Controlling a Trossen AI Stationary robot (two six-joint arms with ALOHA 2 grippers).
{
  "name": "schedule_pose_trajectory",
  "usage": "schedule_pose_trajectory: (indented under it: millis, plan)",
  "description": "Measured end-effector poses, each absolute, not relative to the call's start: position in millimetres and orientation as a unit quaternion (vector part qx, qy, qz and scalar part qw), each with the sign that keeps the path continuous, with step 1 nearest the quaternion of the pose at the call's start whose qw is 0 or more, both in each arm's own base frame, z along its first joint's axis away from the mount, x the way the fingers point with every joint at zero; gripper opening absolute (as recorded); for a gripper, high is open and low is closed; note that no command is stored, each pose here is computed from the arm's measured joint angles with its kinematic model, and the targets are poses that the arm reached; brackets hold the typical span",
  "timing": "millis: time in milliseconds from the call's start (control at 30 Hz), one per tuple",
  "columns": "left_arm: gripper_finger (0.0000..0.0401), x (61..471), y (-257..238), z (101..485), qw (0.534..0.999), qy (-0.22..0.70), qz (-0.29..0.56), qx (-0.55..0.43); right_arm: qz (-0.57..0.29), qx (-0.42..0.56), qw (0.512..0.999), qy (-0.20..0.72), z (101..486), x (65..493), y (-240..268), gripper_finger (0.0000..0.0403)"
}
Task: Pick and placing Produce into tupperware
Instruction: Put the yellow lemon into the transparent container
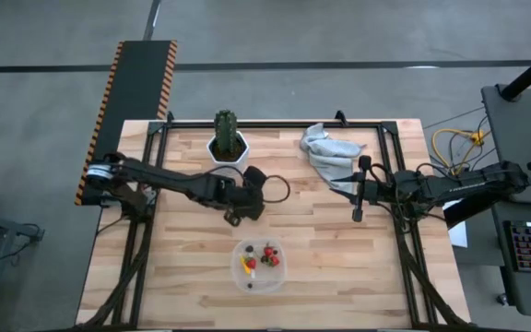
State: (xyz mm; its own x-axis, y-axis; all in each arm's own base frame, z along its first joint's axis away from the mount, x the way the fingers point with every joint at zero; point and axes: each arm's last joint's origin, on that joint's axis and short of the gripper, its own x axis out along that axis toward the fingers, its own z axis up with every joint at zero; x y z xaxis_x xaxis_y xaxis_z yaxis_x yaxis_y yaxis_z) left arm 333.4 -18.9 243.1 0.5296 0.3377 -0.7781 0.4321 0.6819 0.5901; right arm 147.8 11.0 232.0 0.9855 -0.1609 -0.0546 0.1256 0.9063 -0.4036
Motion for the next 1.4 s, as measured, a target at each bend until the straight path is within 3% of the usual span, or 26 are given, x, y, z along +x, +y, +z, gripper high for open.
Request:
schedule_pose_trajectory:
  millis: [133,233,667,1033,1400]
  plan:
    - [0.024,337.4,-16.0,264.8,0.843,0.468,-0.037,0.263,-0.073,-0.203,0.976,0.043,232.0,147.8,11.0,0.01]
    - [0.024,337.7,-16.3,266.4,0.863,0.464,-0.069,0.19,-0.073,-0.203,0.976,0.043,232.0,147.8,11.1,0.01]
    - [0.024,348.9,-15.8,227.1,0.831,0.54,-0.044,0.126,-0.073,-0.203,0.976,0.041,232.3,147.7,11.1,0.01]
    - [0.024,356.3,-16.3,219.3,0.825,0.55,-0.043,0.123,-0.073,-0.204,0.975,0.042,232.2,147.7,11.0,0.01]
    - [0.024,360.1,-10.6,209.1,0.823,0.566,0.011,0.047,-0.073,-0.205,0.975,0.042,232.1,147.7,11.0,0.01]
